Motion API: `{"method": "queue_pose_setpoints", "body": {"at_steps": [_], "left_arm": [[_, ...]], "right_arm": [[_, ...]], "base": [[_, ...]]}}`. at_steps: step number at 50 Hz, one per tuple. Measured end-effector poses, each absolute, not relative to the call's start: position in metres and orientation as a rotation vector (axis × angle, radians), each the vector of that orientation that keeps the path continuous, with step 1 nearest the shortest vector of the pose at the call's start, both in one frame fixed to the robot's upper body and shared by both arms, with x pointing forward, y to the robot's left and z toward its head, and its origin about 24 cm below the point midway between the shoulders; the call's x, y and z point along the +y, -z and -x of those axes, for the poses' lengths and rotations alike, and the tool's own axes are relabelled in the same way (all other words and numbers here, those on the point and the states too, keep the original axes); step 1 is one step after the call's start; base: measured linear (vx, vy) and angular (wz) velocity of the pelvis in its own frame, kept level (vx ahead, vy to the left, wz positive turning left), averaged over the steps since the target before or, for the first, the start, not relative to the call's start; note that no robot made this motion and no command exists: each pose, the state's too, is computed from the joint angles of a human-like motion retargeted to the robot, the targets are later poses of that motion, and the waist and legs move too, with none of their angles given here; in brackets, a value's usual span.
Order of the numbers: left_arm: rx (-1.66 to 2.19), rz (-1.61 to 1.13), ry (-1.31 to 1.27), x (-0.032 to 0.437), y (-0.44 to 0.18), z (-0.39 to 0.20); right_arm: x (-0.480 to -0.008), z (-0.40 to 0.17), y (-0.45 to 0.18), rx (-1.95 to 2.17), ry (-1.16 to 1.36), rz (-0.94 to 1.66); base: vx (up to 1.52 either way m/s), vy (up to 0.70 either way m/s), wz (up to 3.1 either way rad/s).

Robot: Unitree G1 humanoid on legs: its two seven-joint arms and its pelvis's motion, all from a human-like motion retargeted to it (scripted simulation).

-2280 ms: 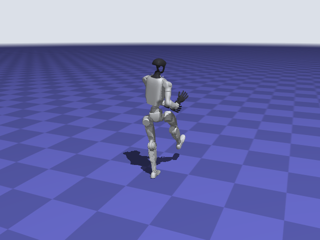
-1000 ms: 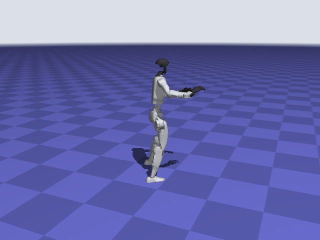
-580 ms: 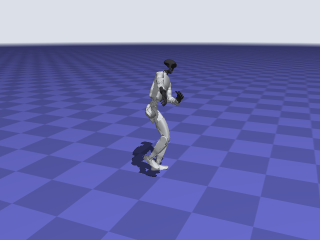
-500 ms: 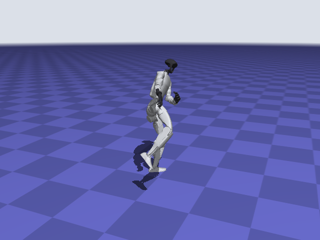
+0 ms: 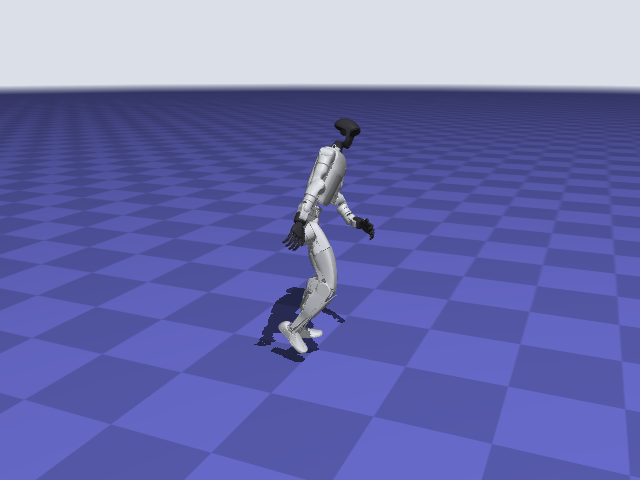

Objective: Kungfu

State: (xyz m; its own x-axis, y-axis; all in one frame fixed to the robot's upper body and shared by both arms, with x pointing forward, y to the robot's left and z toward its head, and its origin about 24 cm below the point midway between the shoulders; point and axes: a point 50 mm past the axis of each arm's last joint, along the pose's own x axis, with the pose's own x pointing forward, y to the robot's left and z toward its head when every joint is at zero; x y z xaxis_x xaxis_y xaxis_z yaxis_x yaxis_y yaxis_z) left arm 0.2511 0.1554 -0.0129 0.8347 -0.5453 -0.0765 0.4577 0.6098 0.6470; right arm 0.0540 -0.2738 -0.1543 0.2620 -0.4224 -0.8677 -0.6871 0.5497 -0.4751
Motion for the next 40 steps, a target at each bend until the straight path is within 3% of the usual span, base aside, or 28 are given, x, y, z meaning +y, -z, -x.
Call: {"method": "queue_pose_setpoints", "body": {"at_steps": [4, 8, 15, 23, 32, 35, 40], "left_arm": [[0.012, -0.676, 0.504, 0.180, 0.037, -0.225], [0.131, -0.625, 0.399, 0.193, 0.058, -0.208], [0.078, -0.680, 0.362, 0.183, 0.055, -0.227], [-0.176, -0.757, 0.466, 0.104, -0.004, -0.316], [-0.108, -1.095, 0.556, 0.061, -0.068, -0.379], [-0.191, -1.167, 0.550, 0.055, -0.083, -0.383], [-0.001, -1.204, 0.775, 0.067, -0.061, -0.373]], "right_arm": [[-0.280, -0.022, 0.155, 1.473, -0.223, 0.996], [-0.293, -0.047, 0.148, 1.409, -0.174, 1.062], [-0.291, -0.158, 0.120, 1.010, -0.096, 1.227], [-0.267, -0.304, 0.024, 0.434, 0.171, 1.114], [-0.210, -0.377, -0.071, -0.005, -0.047, 0.950], [-0.192, -0.383, -0.082, -0.073, -0.154, 0.962], [-0.173, -0.376, -0.068, -0.018, -0.354, 0.840]], "base": [[0.22, -0.40, 0.40], [-0.13, -0.49, -0.03], [-0.18, -0.69, -0.77], [-0.30, -0.48, -0.43], [-0.11, 0.12, 0.08], [0.00, 0.23, -0.08], [0.04, 0.14, -0.03]]}}
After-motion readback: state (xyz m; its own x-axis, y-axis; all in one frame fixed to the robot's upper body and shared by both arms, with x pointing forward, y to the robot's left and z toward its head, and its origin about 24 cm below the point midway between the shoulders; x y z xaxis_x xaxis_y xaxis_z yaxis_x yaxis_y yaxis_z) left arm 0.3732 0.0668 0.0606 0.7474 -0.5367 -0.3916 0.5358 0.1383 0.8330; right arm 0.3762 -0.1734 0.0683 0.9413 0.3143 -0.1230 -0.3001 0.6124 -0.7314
